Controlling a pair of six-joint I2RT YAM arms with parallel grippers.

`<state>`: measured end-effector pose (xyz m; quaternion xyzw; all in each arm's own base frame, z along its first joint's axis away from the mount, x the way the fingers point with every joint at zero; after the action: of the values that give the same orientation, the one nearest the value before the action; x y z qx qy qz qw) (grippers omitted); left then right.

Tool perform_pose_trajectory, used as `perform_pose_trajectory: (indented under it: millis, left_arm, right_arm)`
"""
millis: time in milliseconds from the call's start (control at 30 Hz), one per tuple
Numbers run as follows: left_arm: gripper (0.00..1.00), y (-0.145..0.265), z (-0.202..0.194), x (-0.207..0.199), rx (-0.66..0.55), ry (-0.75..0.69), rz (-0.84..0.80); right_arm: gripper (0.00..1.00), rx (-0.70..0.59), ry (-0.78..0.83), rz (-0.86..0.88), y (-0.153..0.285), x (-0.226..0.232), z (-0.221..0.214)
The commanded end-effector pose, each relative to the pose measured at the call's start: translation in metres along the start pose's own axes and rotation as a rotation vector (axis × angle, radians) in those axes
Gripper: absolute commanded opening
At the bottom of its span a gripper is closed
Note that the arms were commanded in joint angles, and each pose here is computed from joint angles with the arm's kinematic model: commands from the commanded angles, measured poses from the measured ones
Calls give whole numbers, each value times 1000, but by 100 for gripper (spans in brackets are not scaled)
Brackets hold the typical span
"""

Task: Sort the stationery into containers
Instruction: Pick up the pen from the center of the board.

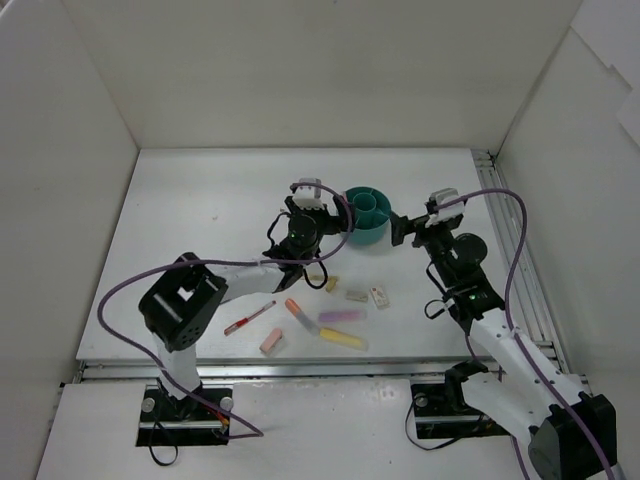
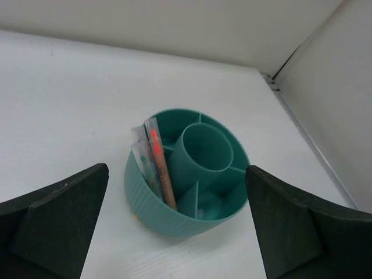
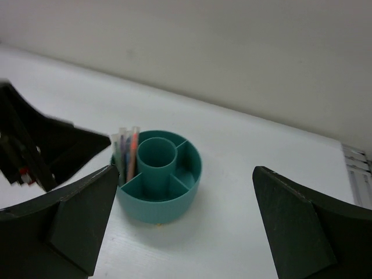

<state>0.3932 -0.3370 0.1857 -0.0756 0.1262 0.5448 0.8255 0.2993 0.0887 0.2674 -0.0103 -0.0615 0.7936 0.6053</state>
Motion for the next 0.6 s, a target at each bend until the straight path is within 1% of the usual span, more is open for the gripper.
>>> perform_pose_trajectory:
  millis: [0, 33, 67, 100, 133, 167, 200, 233, 267, 300, 333, 367, 433, 467, 533, 567]
  left_arm:
    - [100, 28, 109, -27, -156, 53, -63]
    - [100, 35, 99, -21, -69, 15, -37]
    - [100, 51, 124, -19, -86, 28, -19]
    - [100, 59, 129, -7, -65, 24, 28]
    - [100, 66, 131, 2, -40, 19, 58]
    - [100, 84, 136, 23, 26, -3, 121]
    - [100, 92, 138, 35, 61, 16, 163]
    - [100, 107, 121, 55, 177, -5, 235]
    - [100, 119, 129, 76, 202, 16, 298]
    - [100, 127, 125, 88, 246, 55, 348]
    - [100, 144, 109, 105, 350, 49, 422]
    - [100, 153, 106, 114, 375, 63, 460]
    - [100, 173, 85, 138, 445, 85, 576]
    - [100, 181, 85, 143, 441, 95, 598]
    - [100, 194, 73, 154, 474, 104, 641]
    - [100, 200, 78, 155, 456, 113, 641]
  right_arm:
    - [98, 66, 54, 274, -15, 39, 17]
    - [98, 105, 87, 313, -17, 44, 15]
    - [98, 181, 98, 383, -21, 54, 1]
    - [98, 254, 113, 440, -20, 64, 1]
    - [98, 293, 127, 492, -20, 72, -4]
    - [98, 331, 156, 553, -20, 79, -9]
    - [98, 421, 169, 619, -20, 92, -22]
    - [98, 449, 190, 653, -20, 99, -28]
    - [98, 512, 199, 653, -27, 103, -41]
    - [98, 534, 226, 696, -25, 116, -46]
    - [98, 539, 256, 709, -29, 122, -50]
    - [98, 584, 274, 714, -29, 125, -60]
    - [98, 629, 302, 770, -33, 143, -78]
    - [98, 670, 309, 773, -41, 146, -89]
    - [98, 702, 333, 817, -42, 162, -101]
    - [98, 733, 338, 826, -47, 166, -113]
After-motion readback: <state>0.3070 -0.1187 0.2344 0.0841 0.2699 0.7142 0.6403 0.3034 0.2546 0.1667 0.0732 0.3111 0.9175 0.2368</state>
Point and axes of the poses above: each gripper's point midway between its finger pads, its own y axis back along the fingers, its own x axis along the line the jaws close on, z = x × y, the point moved 4 cm from there along y, back along the fingers, and after that the axes turned 8 degrees about -y, right-handed, at the moved point
